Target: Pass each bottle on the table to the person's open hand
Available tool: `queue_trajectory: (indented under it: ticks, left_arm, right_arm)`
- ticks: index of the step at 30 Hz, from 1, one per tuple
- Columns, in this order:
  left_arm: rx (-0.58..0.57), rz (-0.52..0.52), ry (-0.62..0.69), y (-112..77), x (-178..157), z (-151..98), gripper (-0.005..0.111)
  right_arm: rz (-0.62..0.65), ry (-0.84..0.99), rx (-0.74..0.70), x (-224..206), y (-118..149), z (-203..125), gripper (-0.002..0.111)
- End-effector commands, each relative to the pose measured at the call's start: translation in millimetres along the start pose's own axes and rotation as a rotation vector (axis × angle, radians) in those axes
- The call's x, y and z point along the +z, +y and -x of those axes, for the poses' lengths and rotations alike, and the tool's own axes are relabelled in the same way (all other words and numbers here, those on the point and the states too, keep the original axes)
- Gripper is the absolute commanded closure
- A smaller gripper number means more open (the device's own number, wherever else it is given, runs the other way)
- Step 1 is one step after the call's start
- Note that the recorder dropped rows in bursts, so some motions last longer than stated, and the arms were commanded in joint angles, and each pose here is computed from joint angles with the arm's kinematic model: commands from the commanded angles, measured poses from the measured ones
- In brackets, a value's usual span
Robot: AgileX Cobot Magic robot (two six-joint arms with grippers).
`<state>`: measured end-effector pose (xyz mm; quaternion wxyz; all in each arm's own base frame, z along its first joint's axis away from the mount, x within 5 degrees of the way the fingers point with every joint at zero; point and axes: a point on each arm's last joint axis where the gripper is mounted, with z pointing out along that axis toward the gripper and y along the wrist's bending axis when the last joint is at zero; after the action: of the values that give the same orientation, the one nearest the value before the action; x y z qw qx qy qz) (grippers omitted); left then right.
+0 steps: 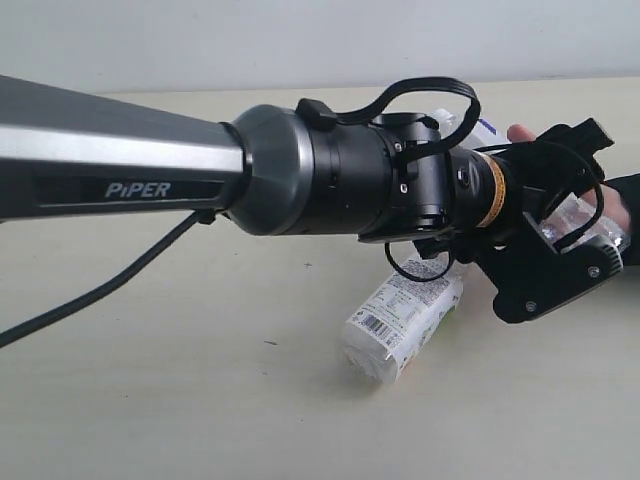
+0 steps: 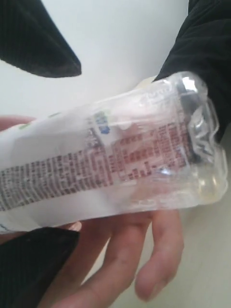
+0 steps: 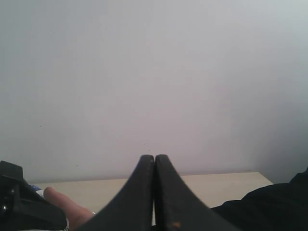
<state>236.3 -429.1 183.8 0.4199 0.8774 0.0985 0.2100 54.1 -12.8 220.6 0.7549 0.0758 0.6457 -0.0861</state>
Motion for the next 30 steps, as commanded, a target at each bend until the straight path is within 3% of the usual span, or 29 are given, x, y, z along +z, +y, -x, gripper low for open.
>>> queue_trajectory:
  ticks: [1,7,12,15,20,22,24,25,26,29,30]
  left_arm:
    - [-0.018,0.014,0.038,20.5,-22.6,-6.6,0.026]
    - [-0.102,-0.071,0.138,31.5,-53.9,-22.9,0.026]
    - [-0.236,-0.132,0.226,38.4,-81.5,-34.2,0.026]
    - [-0.279,-0.221,0.301,38.7,-101.8,-37.6,0.026]
    - [-0.628,-0.217,0.431,46.1,-140.1,-48.8,0.026]
    - [-0.717,-0.208,0.488,47.7,-155.3,-56.6,0.03]
    - [-0.793,-0.192,0.527,48.7,-166.5,-63.3,0.037]
    - [-0.917,-0.158,0.564,50.2,-178.9,-70.2,0.05]
    - [-0.958,-0.145,0.577,50.6,-183.5,-72.8,0.057]
    - [-1.156,-0.096,0.652,52.0,-216.3,-85.6,0.102]
    - [-1.193,-0.092,0.651,52.2,-222.7,-87.4,0.106]
  right_arm:
    - [-0.005,-0.007,-0.007,-0.4,-0.3,-0.5,0.108]
    - [-0.005,-0.007,-0.005,-0.4,-0.3,-0.5,0.108]
    - [-0.005,-0.007,-0.007,-0.4,-0.3,-0.5,0.108]
    - [-0.005,-0.007,-0.007,-0.4,-0.3,-0.5,0.108]
    - [-0.005,-0.007,-0.007,-0.4,-0.3,-0.5,0.108]
    - [-0.005,-0.007,-0.007,-0.4,-0.3,-0.5,0.108]
    - [-0.005,-0.007,-0.007,-0.4,-0.3,-0.5,0.108]
    - [-0.005,-0.007,-0.007,-0.4,-0.3,-0.5,0.108]
    - [-0.005,-0.007,-0.007,-0.4,-0.3,-0.5,0.108]
    - [-0.005,-0.018,-0.007,-0.4,-0.3,0.4,0.108]
    - [-0.005,-0.015,-0.007,-0.4,-0.3,0.2,0.108]
